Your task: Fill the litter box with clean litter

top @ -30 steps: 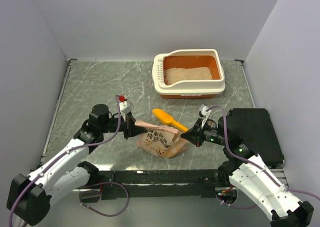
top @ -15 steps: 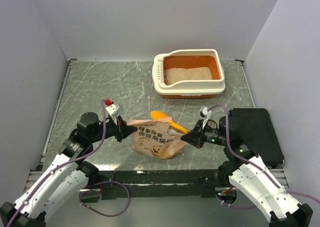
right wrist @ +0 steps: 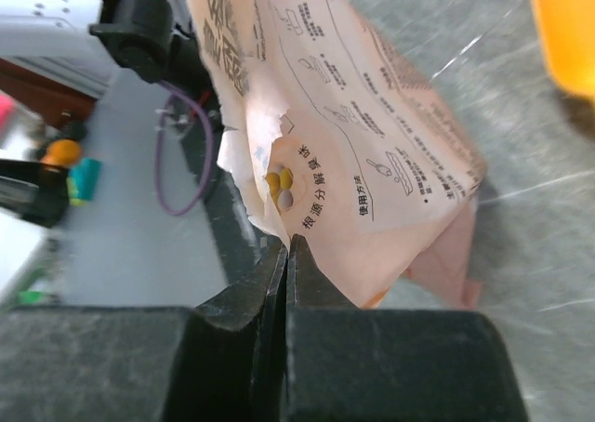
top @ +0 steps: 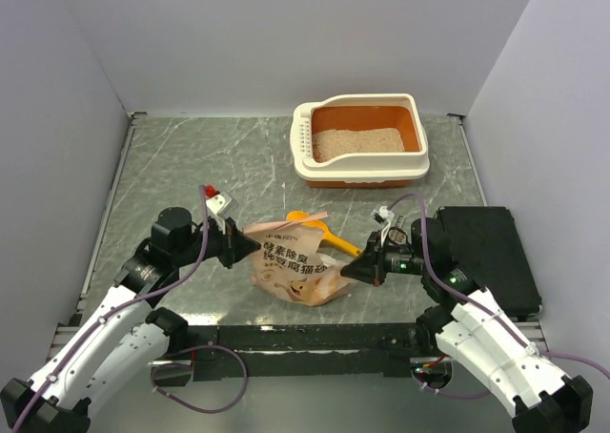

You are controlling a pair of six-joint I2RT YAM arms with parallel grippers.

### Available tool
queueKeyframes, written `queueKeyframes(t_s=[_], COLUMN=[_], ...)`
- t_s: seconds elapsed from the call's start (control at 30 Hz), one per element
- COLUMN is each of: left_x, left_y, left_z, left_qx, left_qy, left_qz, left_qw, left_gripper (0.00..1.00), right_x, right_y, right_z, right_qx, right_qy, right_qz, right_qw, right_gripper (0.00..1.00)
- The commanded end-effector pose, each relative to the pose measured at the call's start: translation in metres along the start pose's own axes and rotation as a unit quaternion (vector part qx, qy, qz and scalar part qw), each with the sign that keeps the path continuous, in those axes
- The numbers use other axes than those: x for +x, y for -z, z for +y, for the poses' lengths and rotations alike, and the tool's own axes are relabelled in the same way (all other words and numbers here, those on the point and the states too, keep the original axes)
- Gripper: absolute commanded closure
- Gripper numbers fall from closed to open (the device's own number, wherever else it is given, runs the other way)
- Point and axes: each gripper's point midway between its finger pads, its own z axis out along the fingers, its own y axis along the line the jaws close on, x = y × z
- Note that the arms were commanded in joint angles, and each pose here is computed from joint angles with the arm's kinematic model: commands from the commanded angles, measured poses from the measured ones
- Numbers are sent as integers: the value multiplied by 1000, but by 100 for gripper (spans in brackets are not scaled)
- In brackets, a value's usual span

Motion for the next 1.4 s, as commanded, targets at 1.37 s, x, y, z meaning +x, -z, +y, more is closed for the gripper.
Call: queueKeyframes(t_s=[1.37], left_x=[62], left_y=[65], left_z=[-80], left_qx=[84], left_qy=[347], left_qz=[99], left_qw=[929], left_gripper=[99], right_x=[49], right_y=[19], right_z=[41], right_qx=[-95], right_qy=[-383], right_qz=[108], right_qw=[913], right_gripper=[100])
